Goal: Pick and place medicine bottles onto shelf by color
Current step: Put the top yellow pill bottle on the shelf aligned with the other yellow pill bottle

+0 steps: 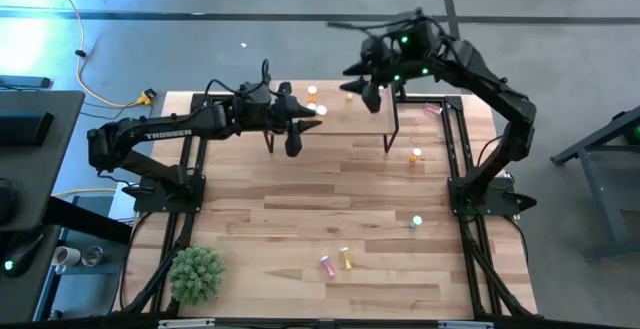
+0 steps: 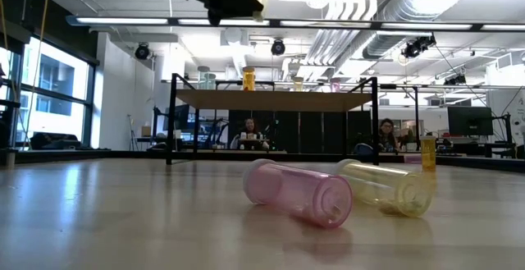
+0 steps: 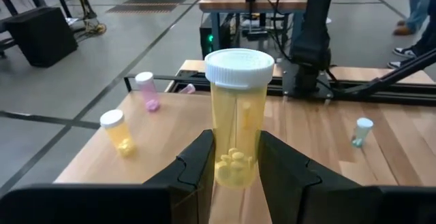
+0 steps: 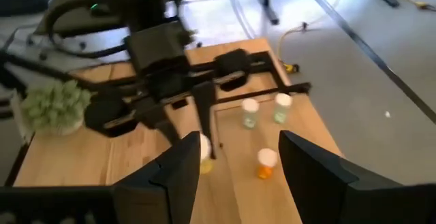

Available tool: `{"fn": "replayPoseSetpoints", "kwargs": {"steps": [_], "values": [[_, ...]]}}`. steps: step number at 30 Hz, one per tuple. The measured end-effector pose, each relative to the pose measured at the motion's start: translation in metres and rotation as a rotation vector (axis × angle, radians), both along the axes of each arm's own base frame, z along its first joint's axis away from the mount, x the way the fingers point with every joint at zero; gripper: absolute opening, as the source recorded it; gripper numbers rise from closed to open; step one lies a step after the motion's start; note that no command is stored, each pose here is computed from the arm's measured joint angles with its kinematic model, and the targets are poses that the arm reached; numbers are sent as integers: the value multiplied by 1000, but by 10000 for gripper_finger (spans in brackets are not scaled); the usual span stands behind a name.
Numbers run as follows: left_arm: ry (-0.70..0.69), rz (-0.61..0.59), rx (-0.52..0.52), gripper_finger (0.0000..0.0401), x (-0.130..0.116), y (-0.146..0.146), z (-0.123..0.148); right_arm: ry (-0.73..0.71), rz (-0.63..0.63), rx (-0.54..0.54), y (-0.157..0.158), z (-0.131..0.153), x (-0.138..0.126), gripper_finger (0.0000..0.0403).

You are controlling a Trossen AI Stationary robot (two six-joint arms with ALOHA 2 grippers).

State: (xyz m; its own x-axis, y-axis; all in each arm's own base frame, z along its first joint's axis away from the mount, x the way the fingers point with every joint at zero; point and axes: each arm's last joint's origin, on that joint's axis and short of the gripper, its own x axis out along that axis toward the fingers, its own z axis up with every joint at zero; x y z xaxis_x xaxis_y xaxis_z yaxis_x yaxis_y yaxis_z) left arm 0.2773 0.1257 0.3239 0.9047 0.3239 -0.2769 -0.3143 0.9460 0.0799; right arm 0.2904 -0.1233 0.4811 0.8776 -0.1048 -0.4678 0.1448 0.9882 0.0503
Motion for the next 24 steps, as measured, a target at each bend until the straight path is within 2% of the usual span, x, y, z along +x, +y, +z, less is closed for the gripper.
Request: {"fn": "replayPoseSetpoints", "kwargs": {"steps": [7,13,24], "values": [[8,-20,-3,90,2,-6,-1,63,133,-69,15,-20,32,190],[15,-8,3,90,4,-10,-1,131,169,-96,21,-41,56,190],[35,17,3,90,3,-9,-3,163,165,-59,21,-50,65,190]]}}
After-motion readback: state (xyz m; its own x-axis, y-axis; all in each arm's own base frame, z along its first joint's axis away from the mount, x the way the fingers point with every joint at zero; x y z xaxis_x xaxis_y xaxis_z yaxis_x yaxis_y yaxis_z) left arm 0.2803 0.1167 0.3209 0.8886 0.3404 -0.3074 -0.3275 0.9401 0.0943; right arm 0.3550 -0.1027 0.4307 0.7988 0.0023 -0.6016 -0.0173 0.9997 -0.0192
